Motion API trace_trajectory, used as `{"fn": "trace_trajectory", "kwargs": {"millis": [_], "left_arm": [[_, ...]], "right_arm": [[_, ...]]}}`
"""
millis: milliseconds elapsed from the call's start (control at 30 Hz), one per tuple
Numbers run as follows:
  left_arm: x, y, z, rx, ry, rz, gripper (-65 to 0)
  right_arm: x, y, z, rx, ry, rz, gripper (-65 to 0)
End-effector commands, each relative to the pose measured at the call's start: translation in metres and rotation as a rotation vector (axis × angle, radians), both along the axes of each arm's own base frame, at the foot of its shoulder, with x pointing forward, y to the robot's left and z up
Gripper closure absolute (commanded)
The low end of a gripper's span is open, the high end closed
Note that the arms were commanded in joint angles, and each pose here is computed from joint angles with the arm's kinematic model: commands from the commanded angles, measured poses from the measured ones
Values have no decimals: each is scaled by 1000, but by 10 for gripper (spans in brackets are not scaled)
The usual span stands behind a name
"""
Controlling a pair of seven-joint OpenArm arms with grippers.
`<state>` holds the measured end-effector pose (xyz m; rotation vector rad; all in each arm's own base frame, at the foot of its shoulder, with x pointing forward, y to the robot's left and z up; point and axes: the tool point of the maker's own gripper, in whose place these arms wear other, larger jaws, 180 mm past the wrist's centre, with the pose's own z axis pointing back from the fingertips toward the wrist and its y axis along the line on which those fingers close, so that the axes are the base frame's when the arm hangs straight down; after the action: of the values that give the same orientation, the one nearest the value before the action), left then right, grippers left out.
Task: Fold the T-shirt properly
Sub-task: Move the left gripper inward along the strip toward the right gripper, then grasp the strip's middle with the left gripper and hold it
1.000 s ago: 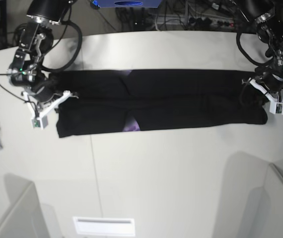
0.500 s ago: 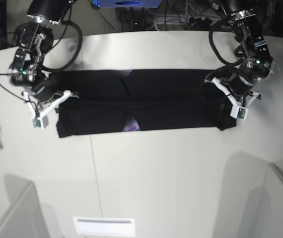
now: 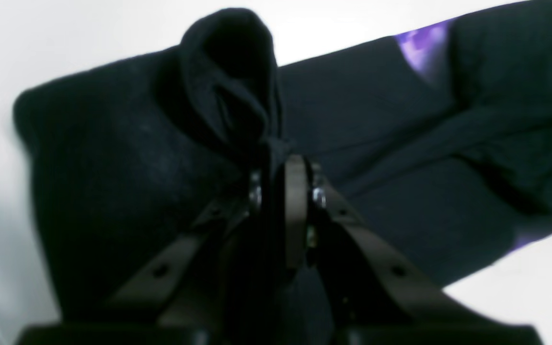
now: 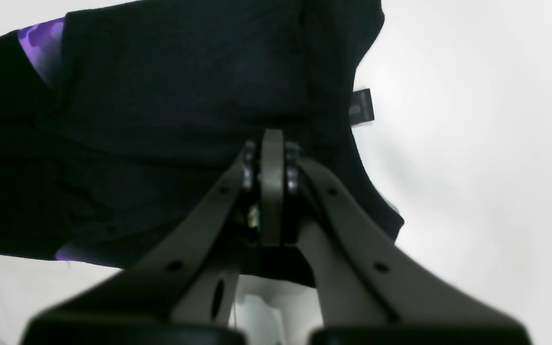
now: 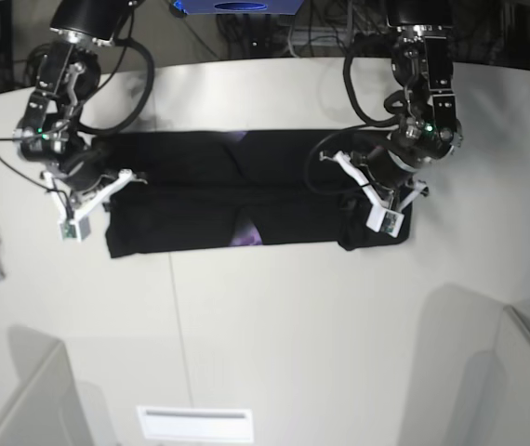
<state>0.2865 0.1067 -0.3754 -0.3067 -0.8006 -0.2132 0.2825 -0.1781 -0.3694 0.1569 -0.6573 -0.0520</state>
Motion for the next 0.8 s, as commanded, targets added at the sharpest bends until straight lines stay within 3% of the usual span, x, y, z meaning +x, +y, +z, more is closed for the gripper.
{"fn": "trace_trajectory", "kwargs": {"millis": [0, 467, 767], "left_arm": [[8, -4, 13, -23, -50, 1, 0], [7, -40, 14, -65, -48, -72, 0], [9, -48, 15, -103, -38, -32, 0]], "right_arm": [[9, -2, 12, -6, -50, 5, 0], [11, -2, 14, -6, -55, 5, 0], [12, -2, 14, -6, -56, 5, 0]]}}
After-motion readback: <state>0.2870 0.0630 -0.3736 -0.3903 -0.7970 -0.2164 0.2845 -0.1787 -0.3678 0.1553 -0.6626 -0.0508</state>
